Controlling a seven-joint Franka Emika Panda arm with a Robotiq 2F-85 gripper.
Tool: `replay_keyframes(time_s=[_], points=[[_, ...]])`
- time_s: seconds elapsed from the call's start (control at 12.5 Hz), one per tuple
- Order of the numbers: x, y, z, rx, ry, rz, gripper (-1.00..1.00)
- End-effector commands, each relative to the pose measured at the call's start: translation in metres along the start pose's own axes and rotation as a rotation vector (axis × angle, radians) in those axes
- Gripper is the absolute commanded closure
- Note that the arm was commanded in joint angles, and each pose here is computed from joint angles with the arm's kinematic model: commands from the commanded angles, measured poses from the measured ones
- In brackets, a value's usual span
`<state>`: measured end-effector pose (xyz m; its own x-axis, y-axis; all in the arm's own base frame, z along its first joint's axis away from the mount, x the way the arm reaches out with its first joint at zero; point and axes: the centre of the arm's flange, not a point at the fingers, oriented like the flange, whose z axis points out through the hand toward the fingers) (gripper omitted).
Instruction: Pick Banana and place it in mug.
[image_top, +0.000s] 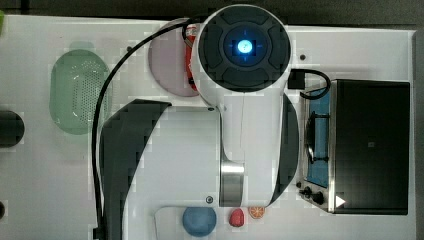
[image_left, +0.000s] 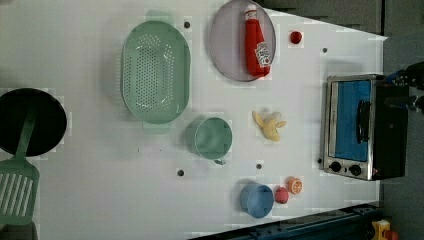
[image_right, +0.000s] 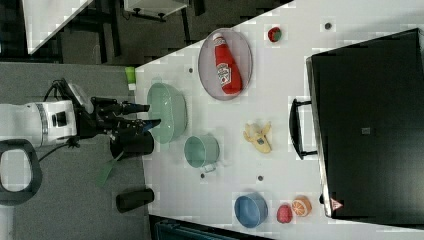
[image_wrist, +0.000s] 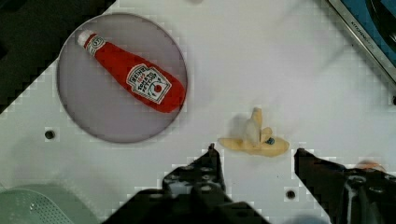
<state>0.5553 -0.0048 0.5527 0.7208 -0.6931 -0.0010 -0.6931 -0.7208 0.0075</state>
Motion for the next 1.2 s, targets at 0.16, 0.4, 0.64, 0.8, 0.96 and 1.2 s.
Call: replay_keyframes(time_s=[0.16, 0.4, 0.64, 0.8, 0.96, 1.2], points=[[-0.061, 0.086, -0.081, -0.009, -0.026, 0.030, -0.81], [-0.060, 0.083, -0.058, -0.040, -0.058, 0.026, -1.00], [-0.053, 0.074, 0.000, -0.070, -0.090, 0.010, -1.00], [-0.046, 0.067, 0.044, -0.062, -0.083, -0.043, -1.00], [-0.041, 0.060, 0.088, -0.052, -0.075, -0.132, -1.00], [-0.035, 0.056, 0.151, -0.048, -0.074, -0.241, -1.00]])
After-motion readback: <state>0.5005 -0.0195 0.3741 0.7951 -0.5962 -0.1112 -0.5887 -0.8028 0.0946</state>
